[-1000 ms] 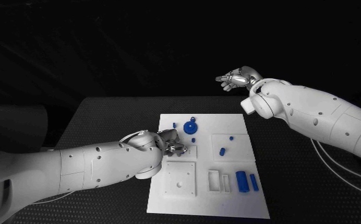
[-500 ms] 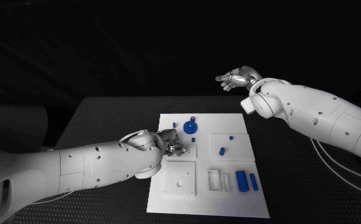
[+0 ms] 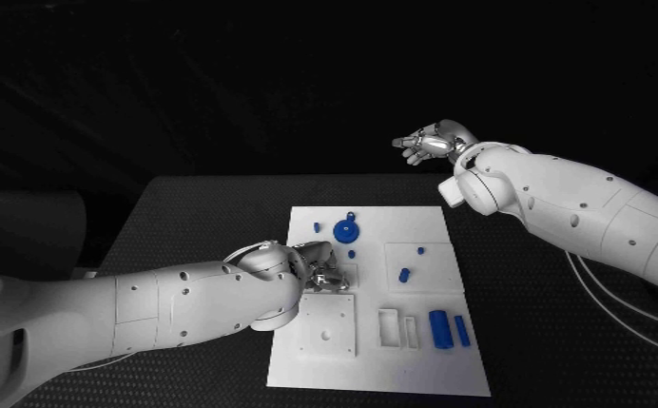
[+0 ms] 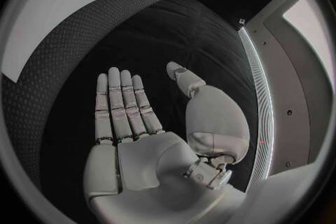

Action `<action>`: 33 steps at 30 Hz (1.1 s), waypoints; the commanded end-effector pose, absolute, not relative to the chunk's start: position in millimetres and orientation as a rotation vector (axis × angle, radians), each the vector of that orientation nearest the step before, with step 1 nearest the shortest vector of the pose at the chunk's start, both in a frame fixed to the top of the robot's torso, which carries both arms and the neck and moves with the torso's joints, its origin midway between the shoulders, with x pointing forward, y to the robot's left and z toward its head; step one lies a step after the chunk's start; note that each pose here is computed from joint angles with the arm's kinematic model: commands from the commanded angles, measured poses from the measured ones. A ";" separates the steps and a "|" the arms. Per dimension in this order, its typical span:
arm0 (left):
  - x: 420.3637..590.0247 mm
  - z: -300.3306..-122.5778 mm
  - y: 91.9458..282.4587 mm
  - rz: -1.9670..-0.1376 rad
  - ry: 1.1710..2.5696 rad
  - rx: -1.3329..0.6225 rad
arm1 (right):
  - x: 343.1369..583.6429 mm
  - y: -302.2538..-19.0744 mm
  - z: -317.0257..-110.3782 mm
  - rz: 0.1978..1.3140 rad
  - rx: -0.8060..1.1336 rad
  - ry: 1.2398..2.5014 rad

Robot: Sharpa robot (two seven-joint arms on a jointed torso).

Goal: Assemble the parts on the task board

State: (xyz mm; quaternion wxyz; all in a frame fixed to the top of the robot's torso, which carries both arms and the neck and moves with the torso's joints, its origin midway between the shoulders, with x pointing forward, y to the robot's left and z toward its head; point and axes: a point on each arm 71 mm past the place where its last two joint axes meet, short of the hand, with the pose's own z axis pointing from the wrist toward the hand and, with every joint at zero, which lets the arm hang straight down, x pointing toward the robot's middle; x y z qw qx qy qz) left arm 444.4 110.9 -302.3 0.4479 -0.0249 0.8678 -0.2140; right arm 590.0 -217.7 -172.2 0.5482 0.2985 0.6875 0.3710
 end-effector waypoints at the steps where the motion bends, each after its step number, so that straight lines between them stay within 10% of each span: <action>1: 440.4 -308.1 109.9 -0.527 2.187 -0.026 | 589.7 -216.3 -172.5 0.890 0.701 1.636; 33: 440.1 -301.9 133.5 -0.599 2.214 -0.196 | 588.9 -220.0 -173.4 0.886 0.705 1.640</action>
